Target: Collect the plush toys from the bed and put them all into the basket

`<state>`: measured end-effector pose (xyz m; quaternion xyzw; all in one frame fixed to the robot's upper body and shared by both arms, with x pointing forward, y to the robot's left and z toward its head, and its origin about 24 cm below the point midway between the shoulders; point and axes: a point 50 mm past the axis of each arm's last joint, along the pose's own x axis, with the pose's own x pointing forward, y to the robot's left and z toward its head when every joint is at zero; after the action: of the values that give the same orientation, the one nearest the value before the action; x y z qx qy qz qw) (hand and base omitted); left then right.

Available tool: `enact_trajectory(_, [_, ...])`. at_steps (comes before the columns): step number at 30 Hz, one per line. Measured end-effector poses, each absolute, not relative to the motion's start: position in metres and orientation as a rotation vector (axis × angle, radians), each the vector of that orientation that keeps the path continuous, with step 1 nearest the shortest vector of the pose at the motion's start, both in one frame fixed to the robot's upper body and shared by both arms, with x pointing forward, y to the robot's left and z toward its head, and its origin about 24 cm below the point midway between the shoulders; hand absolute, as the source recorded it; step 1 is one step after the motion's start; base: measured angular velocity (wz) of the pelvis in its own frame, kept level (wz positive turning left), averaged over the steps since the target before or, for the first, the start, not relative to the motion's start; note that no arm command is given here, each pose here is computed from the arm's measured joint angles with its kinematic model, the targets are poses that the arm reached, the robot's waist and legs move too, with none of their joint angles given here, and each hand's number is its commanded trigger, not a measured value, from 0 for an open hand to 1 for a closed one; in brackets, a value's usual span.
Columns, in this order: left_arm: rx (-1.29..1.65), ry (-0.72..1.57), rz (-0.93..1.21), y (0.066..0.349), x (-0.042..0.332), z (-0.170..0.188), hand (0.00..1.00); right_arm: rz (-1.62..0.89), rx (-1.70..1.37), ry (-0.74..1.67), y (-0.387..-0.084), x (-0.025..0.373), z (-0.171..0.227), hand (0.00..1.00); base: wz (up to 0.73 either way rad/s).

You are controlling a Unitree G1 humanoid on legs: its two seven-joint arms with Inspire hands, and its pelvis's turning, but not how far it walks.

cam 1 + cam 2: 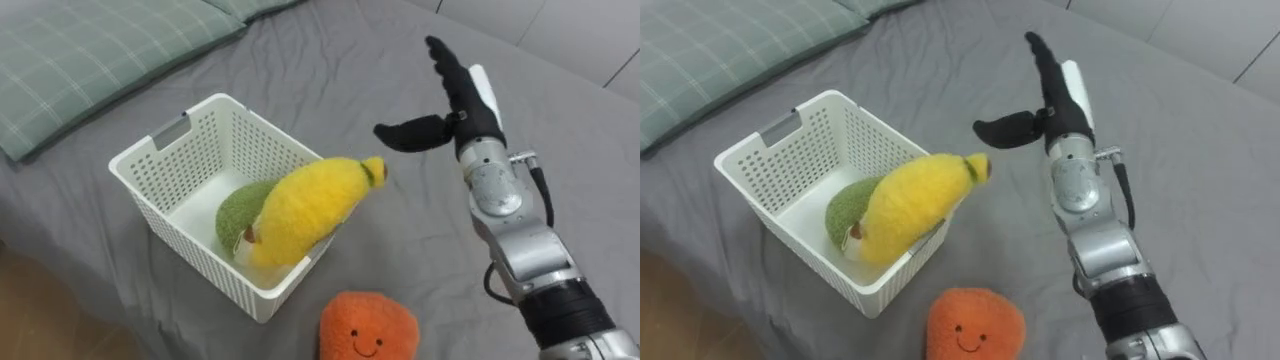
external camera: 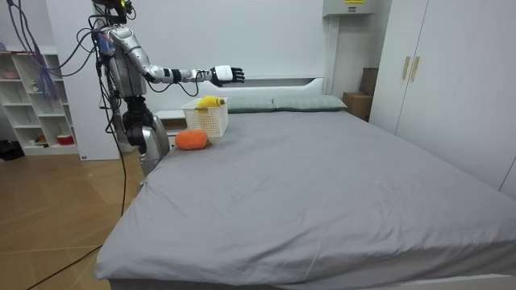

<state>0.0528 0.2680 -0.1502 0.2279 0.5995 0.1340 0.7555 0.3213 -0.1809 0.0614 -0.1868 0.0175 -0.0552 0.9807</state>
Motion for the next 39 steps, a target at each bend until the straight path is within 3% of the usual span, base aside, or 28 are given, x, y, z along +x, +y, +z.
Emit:
enact_trajectory(7, [0.485,1.327,0.363,0.266,0.042,-0.152,0.0,-0.186,-0.321,0.16,-0.207,0.298,0.031,0.0,-0.14])
enact_trajectory(23, [0.435,1.307,0.394,0.254,0.035,-0.155,0.0,-0.198,-0.312,0.48,-0.231,0.243,-0.043,0.0,-0.09])
enact_trajectory(39, [0.479,1.322,0.315,0.245,0.028,-0.157,0.0,0.109,-0.364,0.699,-0.197,0.212,-0.088,0.0,0.0])
